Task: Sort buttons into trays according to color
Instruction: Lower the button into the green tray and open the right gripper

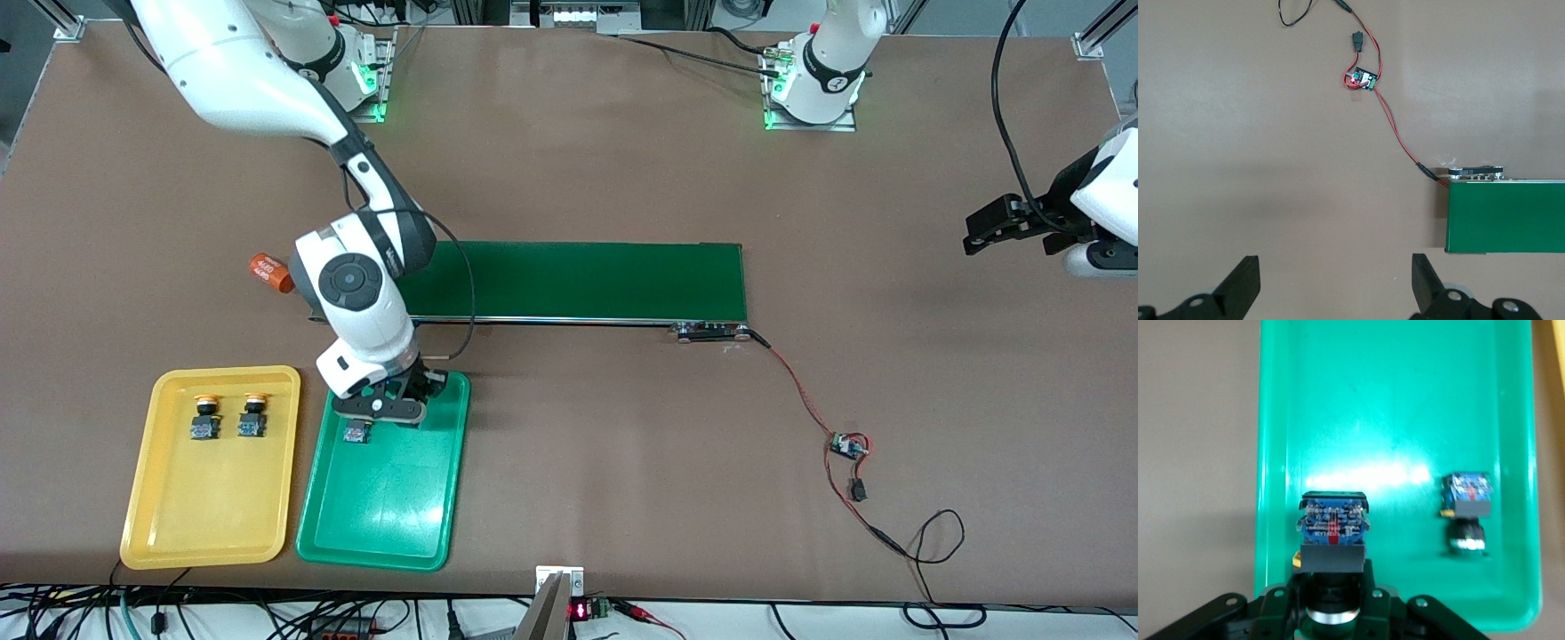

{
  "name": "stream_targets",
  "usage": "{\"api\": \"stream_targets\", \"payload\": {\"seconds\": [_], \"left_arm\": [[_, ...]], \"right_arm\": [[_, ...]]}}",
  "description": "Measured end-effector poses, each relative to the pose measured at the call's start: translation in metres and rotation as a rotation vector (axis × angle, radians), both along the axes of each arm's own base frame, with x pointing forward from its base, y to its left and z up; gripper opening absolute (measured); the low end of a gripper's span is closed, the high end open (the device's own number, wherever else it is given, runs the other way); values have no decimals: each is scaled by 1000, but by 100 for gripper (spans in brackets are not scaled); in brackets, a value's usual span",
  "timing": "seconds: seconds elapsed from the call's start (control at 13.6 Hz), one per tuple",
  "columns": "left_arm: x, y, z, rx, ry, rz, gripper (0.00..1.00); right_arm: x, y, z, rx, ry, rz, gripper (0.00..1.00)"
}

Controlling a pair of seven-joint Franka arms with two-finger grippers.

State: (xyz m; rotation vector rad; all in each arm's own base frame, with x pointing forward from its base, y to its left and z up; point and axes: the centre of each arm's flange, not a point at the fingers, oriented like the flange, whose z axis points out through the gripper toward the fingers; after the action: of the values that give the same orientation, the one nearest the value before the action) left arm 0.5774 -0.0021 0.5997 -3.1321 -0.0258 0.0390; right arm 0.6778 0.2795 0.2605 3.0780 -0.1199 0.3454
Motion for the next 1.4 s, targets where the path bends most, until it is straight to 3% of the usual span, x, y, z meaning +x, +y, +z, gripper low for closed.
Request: {"api": "stream_targets", "payload": {"seconds": [0.66,0.96,1.18,1.4], "left_arm": [[0,2,0,0,0,3,100],[0,2,0,0,0,3,100],[0,3,0,0,0,4,100],[0,4,0,0,-1,7,100]], "right_arm": [[11,-13,-53,-10,-14,7,37],[14,-20,-53,-15,-22,-1,72],[25,-33,-24,-26,-43,-18,100],[26,-52,27,-46,7,-4,100]]}}
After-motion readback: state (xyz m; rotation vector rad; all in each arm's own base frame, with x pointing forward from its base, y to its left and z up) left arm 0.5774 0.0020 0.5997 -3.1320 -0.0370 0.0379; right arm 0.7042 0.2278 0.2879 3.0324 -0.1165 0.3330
